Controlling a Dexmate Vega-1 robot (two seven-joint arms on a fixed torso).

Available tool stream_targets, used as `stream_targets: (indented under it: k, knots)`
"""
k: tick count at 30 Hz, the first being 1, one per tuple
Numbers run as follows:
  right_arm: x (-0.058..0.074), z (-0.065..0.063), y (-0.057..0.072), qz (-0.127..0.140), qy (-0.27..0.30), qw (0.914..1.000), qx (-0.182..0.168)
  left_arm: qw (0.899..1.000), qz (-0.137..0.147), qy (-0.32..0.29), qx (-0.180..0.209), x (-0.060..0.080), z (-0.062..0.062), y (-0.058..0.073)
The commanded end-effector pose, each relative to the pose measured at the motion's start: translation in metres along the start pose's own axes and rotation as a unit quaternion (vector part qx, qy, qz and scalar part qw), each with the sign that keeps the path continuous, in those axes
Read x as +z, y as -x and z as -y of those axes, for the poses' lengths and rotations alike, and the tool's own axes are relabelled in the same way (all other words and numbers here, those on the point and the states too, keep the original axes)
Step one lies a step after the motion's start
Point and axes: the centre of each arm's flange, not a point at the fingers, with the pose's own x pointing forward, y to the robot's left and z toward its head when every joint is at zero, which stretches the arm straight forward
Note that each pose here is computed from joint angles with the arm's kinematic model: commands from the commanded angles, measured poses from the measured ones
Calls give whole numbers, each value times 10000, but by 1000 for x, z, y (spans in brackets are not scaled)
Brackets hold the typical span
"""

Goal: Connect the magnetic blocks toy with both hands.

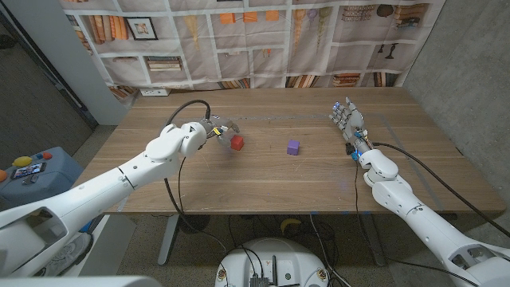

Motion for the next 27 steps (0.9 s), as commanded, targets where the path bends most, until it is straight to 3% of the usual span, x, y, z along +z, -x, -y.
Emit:
stream_targets:
  k: [1,10,27]
  knots:
    - [-2,0,2,5,-23,10000,-38,9996,-145,99,230,9,13,4]
    - [-3,0,-1,6,-39,10000,-12,9982,-321,0,506,11,16,6]
    - [-4,0,1,22,-82,10000,-29,9976,-423,24,539,22,22,1]
